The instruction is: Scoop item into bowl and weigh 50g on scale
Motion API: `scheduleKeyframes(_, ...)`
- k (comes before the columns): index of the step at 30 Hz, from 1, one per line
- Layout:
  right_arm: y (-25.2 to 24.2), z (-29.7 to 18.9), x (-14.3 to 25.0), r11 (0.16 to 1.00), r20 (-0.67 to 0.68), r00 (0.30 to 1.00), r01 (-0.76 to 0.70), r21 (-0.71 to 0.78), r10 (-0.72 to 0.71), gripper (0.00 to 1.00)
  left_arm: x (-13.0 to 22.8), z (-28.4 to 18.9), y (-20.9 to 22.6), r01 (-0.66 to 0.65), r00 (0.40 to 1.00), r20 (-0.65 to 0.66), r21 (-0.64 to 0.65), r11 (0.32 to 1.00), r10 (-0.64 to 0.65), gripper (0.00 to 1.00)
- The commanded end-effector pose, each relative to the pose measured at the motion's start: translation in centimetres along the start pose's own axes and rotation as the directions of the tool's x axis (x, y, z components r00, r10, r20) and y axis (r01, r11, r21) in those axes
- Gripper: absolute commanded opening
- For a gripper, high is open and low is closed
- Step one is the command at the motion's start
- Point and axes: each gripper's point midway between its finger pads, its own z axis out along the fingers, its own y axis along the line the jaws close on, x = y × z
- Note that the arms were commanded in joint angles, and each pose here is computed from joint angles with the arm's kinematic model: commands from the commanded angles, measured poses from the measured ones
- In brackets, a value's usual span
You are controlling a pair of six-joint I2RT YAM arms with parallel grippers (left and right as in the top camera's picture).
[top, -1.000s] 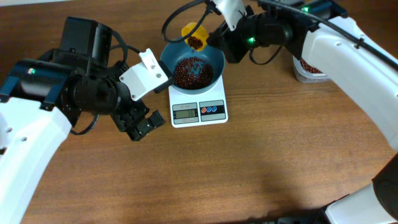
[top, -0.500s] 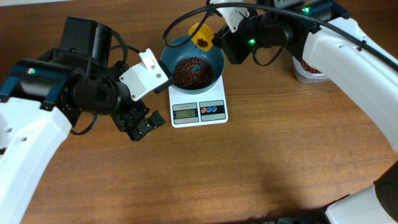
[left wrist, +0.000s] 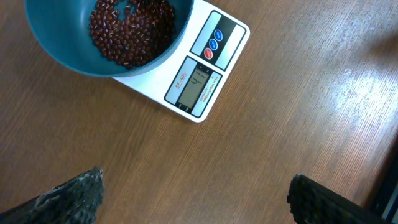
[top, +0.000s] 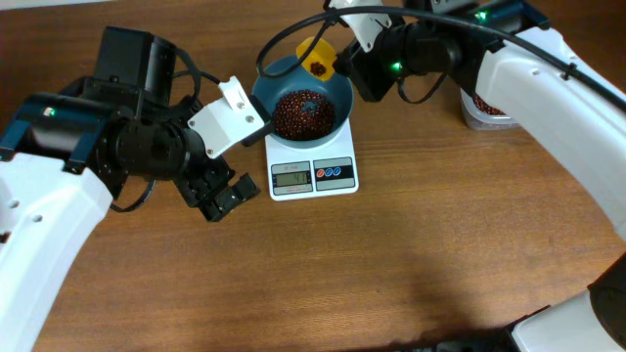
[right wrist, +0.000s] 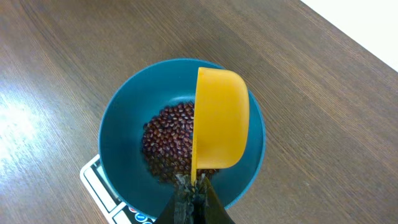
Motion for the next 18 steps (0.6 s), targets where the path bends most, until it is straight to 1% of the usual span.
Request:
scheduleKeyframes(1,-0.3,-1.1,-1.1,0.989,-0.026,0.997,0.073,0.126,-0.07,0.04,-0.6,-0.3,0.2,0.009,1.0,0.013,-0.004,1.0,-0.009,0.99)
scheduleKeyframes(2,-1.1,-1.2,-1.0,0.978,-0.052,0.995,0.088,0.191,-0.08,0.04,-0.6,-0.3,0.2,0.009,1.0,0.013,-0.004,1.0,-0.009,0.99)
scheduleKeyframes(3,-1.4,-1.2,-1.3,0.97,-0.05,0.995,0.097,0.224,-0.088,0.04,-0.6,-0.3,0.1,0.009,1.0,0.013,-0.004,1.0,-0.009,0.99)
scheduleKeyframes(5,-0.5,-0.9,-1.9,0.975,-0.026,0.994,0.106,0.193,-0.103,0.04,-0.6,-0.3,0.2,0.009,1.0,0.013,-0.004,1.0,-0.009,0.99)
scheduleKeyframes(11,-1.5,-1.7,-2.9,0.97,0.019,0.995,0.094,0.223,-0.101,0.04,-0.6,-0.3,0.2,0.009,1.0,0.013,-0.004,1.0,-0.009,0.99)
scheduleKeyframes(12,-2.0,-2.1,-3.2,0.969,0.039,0.996,0.07,0.235,-0.081,0.04,-0.6,-0.3,0.1,0.009,1.0,0.013,-0.004,1.0,-0.009,0.99)
scheduleKeyframes(14,-4.2,-3.8,-3.6,0.958,0.112,0.993,-0.073,0.276,0.043,0.04,-0.6,-0.3,0.2,0.009,1.0,0.013,-0.004,1.0,-0.009,0.99)
scheduleKeyframes(15,-5.2,-4.7,-3.4,0.951,0.122,0.99,-0.097,0.294,0.064,0.04,-0.6,-0.3,0.1,0.009,1.0,0.013,-0.004,1.0,-0.009,0.99)
scheduleKeyframes(17,-8.1,-7.5,-1.9,0.922,0.127,0.985,-0.155,0.355,0.117,0.04,-0.6,-0.3,0.2,0.009,1.0,0.013,-0.004,1.0,-0.009,0.99)
scheduleKeyframes(18,-9.7,-8.7,-0.1,0.902,0.102,0.981,-0.193,0.387,0.166,0.04,-0.6,-0.3,0.2,0.009,1.0,0.013,-0.004,1.0,-0.009,0.98)
